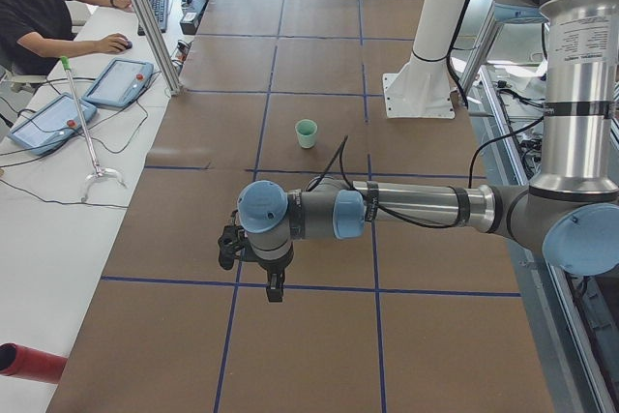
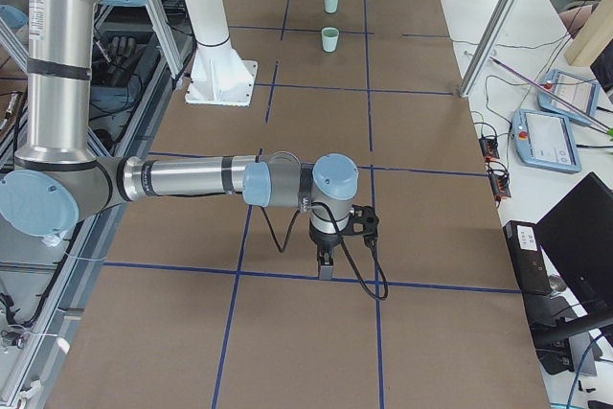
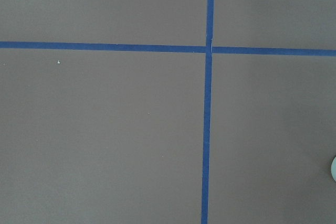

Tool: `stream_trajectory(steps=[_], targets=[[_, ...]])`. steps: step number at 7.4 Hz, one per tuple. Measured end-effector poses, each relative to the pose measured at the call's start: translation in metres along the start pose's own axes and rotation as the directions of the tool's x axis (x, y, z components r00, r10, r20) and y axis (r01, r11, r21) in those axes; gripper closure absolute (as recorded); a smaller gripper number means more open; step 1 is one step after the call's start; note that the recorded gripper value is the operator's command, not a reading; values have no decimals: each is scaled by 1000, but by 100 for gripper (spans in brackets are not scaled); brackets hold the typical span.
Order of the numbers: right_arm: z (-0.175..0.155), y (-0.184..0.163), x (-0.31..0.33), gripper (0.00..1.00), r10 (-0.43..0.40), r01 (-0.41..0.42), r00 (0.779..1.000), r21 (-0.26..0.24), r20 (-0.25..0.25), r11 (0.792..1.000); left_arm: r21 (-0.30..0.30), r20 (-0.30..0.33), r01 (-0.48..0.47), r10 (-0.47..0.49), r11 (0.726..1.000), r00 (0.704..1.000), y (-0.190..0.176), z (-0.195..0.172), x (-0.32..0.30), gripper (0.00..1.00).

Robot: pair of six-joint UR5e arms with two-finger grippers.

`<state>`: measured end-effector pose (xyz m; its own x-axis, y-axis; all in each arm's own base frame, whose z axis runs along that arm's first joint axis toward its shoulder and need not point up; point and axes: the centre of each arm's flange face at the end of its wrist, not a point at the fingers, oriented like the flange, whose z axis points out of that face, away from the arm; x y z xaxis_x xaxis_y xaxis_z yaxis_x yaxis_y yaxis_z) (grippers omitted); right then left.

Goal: Stack cups

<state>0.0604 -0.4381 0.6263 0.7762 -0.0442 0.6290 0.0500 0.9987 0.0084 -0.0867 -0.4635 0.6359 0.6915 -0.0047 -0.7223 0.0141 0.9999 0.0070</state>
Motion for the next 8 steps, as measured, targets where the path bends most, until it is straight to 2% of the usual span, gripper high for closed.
stream_trajectory(steps=[6, 8], targets=[[0, 0, 0, 0, 0, 0, 1000, 0, 1, 1000, 6, -1, -9, 9, 1000, 1000, 3, 2, -2, 0], [0, 0, 0, 0, 1, -1, 1000, -1, 1, 1000, 70, 3, -79, 79, 994, 997, 2, 7, -6, 0]])
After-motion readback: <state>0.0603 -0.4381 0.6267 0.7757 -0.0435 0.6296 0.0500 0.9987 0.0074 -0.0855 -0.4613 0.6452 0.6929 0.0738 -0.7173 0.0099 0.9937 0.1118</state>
